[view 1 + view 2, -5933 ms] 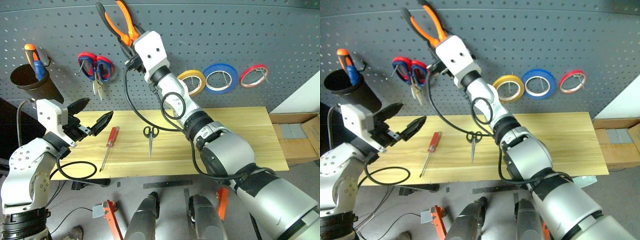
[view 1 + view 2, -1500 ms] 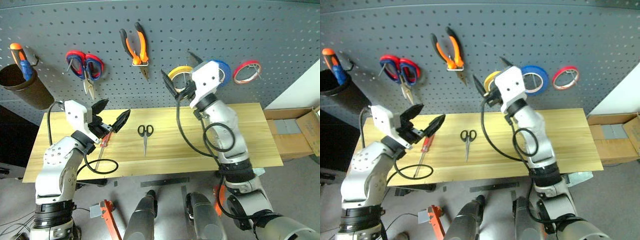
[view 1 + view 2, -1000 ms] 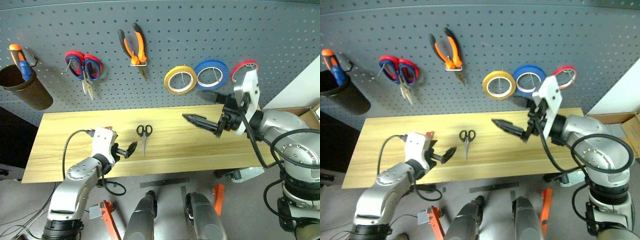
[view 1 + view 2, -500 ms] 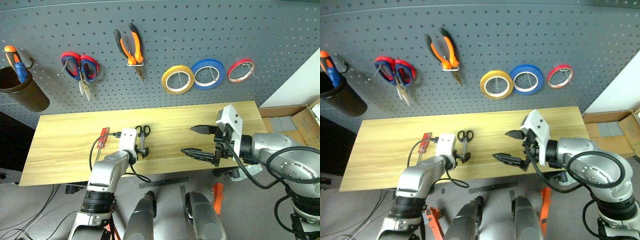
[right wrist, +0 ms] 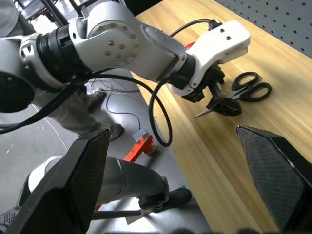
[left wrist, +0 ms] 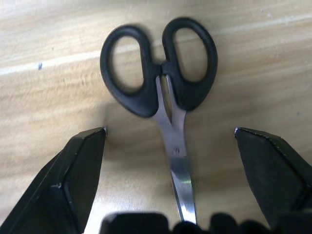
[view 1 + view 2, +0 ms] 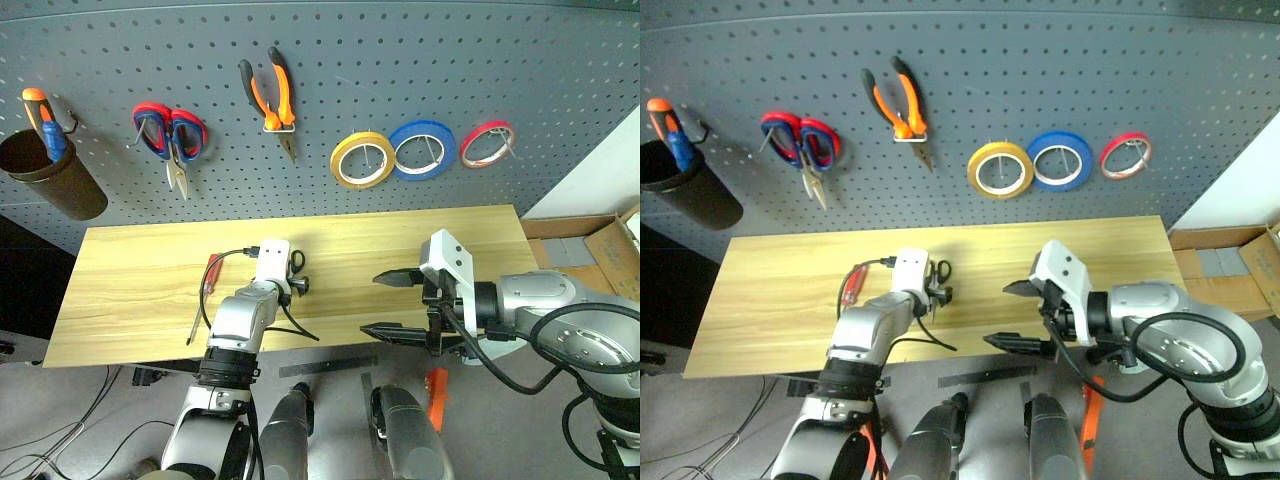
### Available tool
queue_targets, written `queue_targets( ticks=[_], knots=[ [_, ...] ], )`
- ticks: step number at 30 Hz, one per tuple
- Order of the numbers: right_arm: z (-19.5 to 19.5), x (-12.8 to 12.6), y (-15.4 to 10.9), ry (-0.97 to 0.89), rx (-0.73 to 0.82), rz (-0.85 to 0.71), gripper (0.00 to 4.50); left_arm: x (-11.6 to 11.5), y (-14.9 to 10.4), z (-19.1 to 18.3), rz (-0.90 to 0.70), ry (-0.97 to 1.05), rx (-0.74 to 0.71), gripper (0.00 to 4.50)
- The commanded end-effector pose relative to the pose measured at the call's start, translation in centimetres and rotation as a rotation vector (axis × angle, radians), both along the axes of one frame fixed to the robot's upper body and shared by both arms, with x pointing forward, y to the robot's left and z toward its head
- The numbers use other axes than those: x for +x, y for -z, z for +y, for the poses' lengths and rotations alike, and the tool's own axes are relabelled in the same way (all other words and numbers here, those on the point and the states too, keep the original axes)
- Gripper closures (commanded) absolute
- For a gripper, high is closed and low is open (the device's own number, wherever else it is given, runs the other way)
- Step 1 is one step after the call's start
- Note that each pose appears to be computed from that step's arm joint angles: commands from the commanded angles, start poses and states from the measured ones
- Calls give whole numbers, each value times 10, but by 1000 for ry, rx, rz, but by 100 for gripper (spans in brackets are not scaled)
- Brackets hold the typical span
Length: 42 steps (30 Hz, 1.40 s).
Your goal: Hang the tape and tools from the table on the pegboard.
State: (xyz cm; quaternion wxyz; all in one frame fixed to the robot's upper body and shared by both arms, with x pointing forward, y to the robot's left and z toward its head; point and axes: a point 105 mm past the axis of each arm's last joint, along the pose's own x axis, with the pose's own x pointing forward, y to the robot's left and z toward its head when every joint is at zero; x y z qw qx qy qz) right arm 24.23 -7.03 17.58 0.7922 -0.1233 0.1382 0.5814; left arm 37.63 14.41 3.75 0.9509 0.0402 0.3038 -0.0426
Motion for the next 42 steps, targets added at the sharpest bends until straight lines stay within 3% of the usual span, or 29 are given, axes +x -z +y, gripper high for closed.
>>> queue_targets(
  ticks=[1, 8, 10, 15, 22, 27, 33, 37, 42],
  knots=[
    [2, -1, -8, -27, 5, -40, 0, -5, 14, 5, 40, -32, -2, 128],
    [0, 2, -9, -22, 1, -42, 0, -10, 20, 19, 41, -88, -15, 379],
    [-1, 4, -9, -17, -3, -42, 0, -10, 21, 22, 37, -101, -28, 431],
    [-4, 10, -12, 1, -12, -47, 0, -13, 13, 22, -19, -74, -84, 430],
    [-5, 14, -17, 1, -13, -89, 0, -22, -27, 44, -252, 8, -39, 430],
    [-2, 14, -22, -20, -6, -116, 0, -45, -74, 47, -503, 147, 105, 430],
    [-1, 15, -25, -33, 0, -139, 0, -75, -112, 45, -717, 226, 199, 430],
    [-3, 16, -27, -48, -2, -176, 0, -101, -160, 67, -910, 106, 324, 430],
    [-3, 21, -28, -61, 0, -215, 0, -105, -199, 82, -1027, 8, 361, 430]
  ],
)
